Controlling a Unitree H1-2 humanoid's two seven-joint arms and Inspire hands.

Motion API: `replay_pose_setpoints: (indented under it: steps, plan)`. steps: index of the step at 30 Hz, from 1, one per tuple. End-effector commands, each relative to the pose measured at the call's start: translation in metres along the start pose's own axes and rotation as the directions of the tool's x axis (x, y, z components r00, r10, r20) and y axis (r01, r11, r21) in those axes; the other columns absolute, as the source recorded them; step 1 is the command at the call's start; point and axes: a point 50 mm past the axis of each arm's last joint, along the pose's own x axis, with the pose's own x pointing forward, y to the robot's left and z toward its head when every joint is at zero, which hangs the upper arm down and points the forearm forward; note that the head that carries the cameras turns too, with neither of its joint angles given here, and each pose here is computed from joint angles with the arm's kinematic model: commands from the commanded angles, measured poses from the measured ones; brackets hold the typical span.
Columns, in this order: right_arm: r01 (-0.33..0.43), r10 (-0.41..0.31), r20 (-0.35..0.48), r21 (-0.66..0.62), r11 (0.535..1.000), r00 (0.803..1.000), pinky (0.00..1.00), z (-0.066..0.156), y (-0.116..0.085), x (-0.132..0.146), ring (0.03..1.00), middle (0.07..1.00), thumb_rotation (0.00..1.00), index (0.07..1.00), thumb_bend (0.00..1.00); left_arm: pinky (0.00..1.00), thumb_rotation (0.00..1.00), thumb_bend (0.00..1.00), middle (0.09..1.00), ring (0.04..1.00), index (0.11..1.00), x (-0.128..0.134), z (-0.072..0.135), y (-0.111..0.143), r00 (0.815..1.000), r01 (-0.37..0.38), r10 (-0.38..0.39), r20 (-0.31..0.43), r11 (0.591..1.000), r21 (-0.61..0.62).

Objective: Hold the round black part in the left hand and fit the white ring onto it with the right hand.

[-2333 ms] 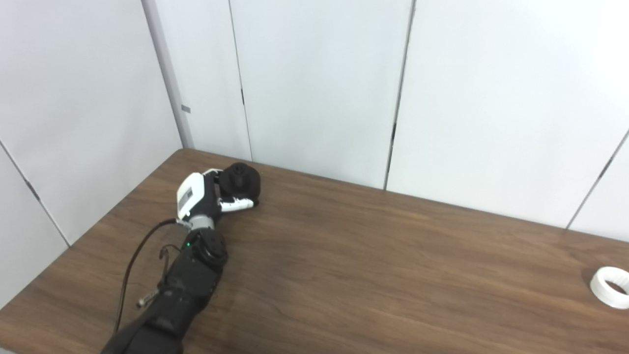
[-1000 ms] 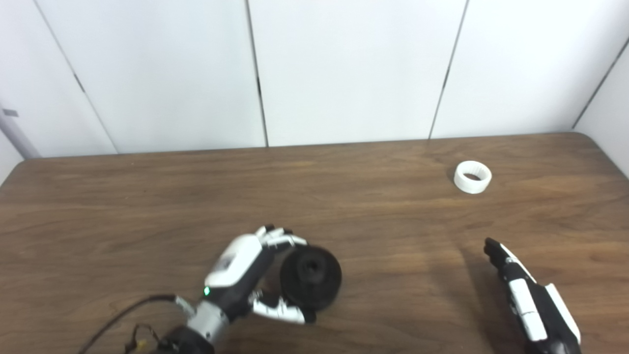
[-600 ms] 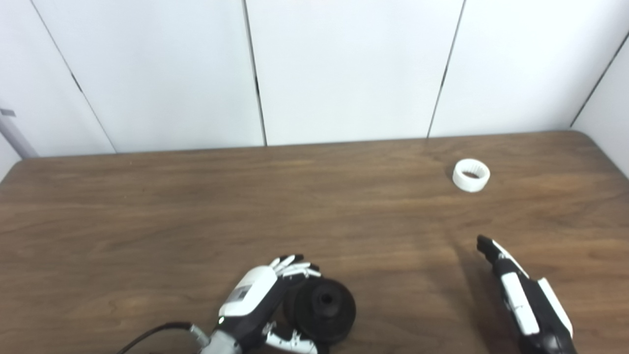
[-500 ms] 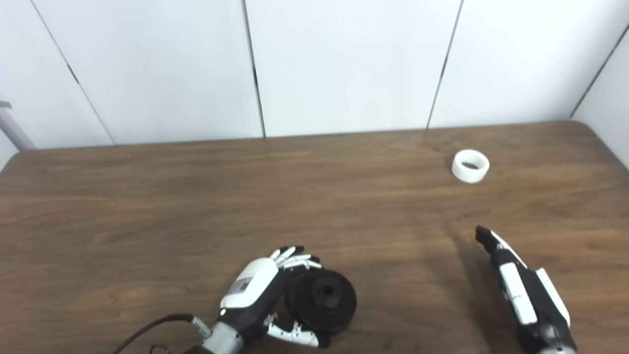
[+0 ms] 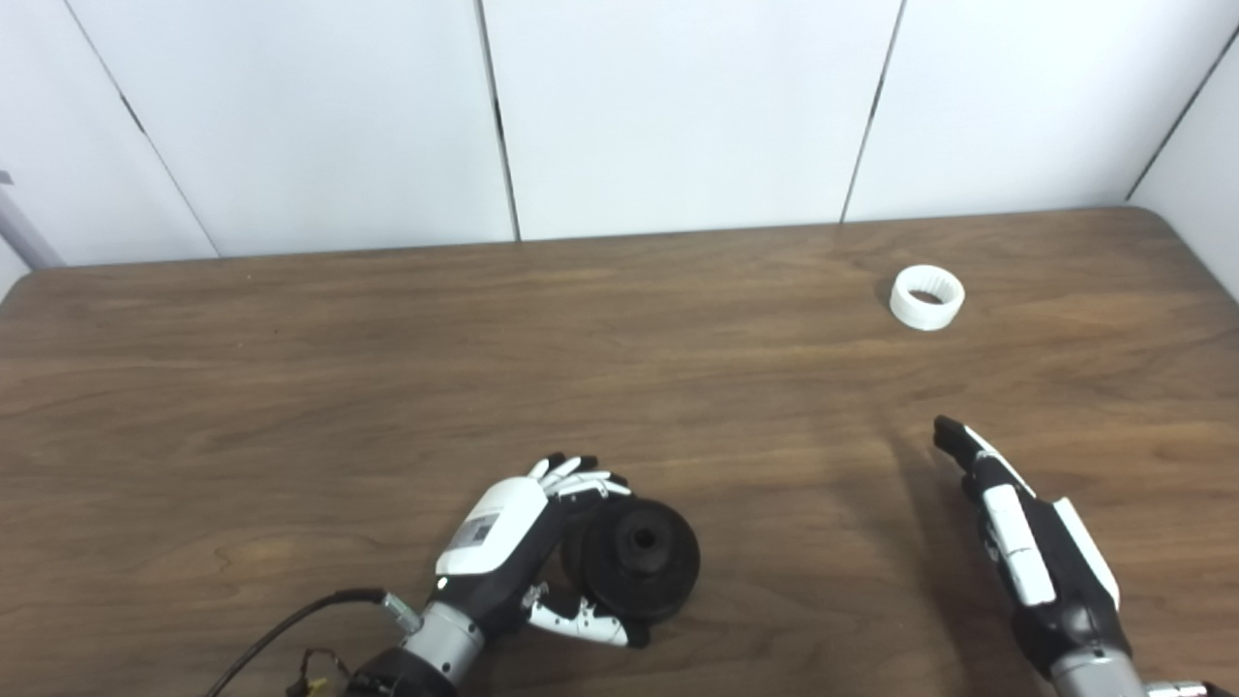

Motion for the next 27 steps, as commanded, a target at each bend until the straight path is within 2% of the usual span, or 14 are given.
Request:
replay_pose_setpoints:
  steps: [1,5,14,27]
  plan:
    - [-0.016,0.016,0.047,-0.01,1.0,0.999,1.0,0.0126,-0.0018,0.0005,0.998,0.925,1.0,0.902,0.61,1.0,0.06,0.52,0.848,0.946,0.487,0.0021,-0.0011,0.0057,1.0,-0.023,0.023,-0.004,0.999,0.023]
    - [-0.02,0.021,0.045,-0.009,1.0,0.999,1.0,0.0147,-0.0034,0.0004,1.0,0.927,1.0,0.905,0.6,1.0,0.06,0.52,0.85,0.944,0.487,0.003,-0.0007,0.0063,1.0,-0.016,0.017,-0.011,0.998,0.055]
    - [-0.021,0.022,0.044,-0.005,1.0,0.999,1.0,0.0163,-0.0061,0.0017,0.993,0.931,1.0,0.91,0.61,1.0,0.06,0.52,0.849,0.942,0.487,0.0059,-0.0019,0.0058,1.0,-0.009,0.01,-0.029,0.999,0.046]
    - [-0.02,0.017,0.089,0.039,0.999,0.996,1.0,0.0171,-0.007,0.0024,0.972,0.939,1.0,0.919,0.56,1.0,0.06,0.52,0.85,0.939,0.488,0.0071,-0.0028,0.0038,0.999,0.016,-0.014,-0.041,0.999,0.04]
